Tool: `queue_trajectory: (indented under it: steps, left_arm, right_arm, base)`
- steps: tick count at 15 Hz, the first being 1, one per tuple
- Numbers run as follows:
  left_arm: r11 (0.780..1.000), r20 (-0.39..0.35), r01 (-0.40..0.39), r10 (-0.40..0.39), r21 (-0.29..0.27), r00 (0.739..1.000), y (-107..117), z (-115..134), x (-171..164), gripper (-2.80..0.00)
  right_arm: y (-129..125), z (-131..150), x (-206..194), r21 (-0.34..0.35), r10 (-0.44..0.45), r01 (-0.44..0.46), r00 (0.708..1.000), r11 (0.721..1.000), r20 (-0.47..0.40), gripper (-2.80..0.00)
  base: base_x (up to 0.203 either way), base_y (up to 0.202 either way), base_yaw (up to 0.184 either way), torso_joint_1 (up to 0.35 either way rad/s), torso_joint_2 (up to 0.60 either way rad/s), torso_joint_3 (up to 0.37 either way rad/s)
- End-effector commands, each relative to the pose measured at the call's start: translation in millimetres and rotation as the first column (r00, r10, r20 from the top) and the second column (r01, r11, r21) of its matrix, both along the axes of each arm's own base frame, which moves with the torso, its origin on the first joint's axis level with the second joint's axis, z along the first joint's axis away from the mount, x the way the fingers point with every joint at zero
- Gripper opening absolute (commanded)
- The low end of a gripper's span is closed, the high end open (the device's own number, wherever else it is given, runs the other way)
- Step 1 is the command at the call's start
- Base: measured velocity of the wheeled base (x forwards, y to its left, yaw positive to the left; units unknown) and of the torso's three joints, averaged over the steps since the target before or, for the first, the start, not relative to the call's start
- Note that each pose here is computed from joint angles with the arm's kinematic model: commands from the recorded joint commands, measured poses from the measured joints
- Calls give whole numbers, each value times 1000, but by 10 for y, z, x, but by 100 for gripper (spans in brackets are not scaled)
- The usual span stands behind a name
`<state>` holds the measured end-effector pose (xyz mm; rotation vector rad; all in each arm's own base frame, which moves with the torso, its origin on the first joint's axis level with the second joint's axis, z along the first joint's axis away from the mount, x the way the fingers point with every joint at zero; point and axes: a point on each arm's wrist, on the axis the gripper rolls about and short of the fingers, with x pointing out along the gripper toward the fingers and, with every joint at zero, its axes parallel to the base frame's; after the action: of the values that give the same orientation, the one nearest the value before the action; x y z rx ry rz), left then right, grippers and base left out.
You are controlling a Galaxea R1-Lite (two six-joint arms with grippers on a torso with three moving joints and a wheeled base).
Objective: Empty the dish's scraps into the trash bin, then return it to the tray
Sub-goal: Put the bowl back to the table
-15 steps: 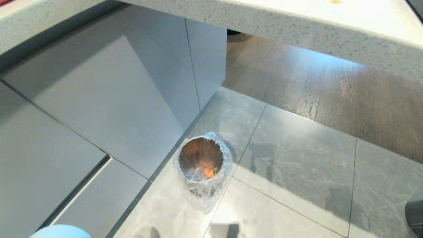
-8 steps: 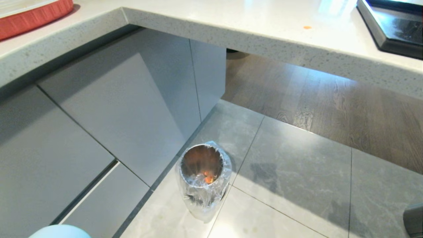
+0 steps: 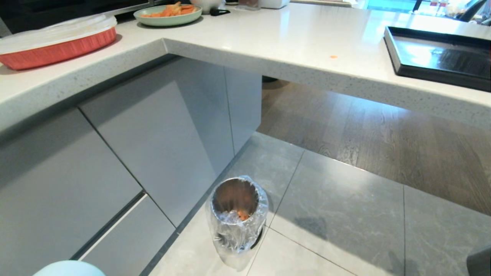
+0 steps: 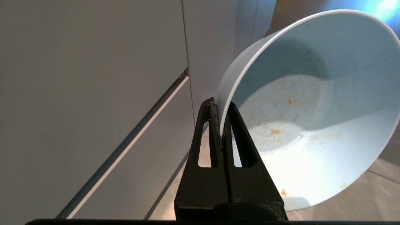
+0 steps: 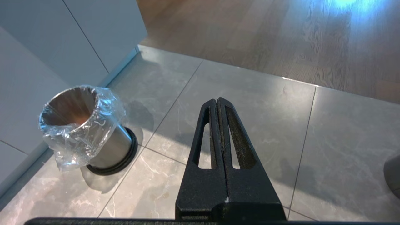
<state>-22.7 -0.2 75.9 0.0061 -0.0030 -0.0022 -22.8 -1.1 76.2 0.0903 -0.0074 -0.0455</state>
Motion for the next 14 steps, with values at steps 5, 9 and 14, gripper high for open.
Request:
queue_trajectory:
  steps: [5, 9, 14]
  left_arm:
    - [1000, 0, -1, 1, -5, 1000, 0, 1, 1, -280]
    - [1000, 1, 1, -1, -5, 1000, 0, 2, 1, -280]
    - [1000, 0, 1, -1, -5, 1000, 0, 1, 1, -280]
  right_arm:
    - [0, 0, 0, 0, 0, 0, 1000, 1000, 1, -280]
    - [0, 0, 0, 0, 0, 0, 1000, 1000, 1, -280]
    - [0, 0, 0, 0, 0, 0, 1000, 1000, 1, -280]
  base:
    - [0, 0, 0, 3, 3, 184]
    - [0, 0, 0, 0, 0, 0]
    - [0, 0, 0, 2, 0, 39]
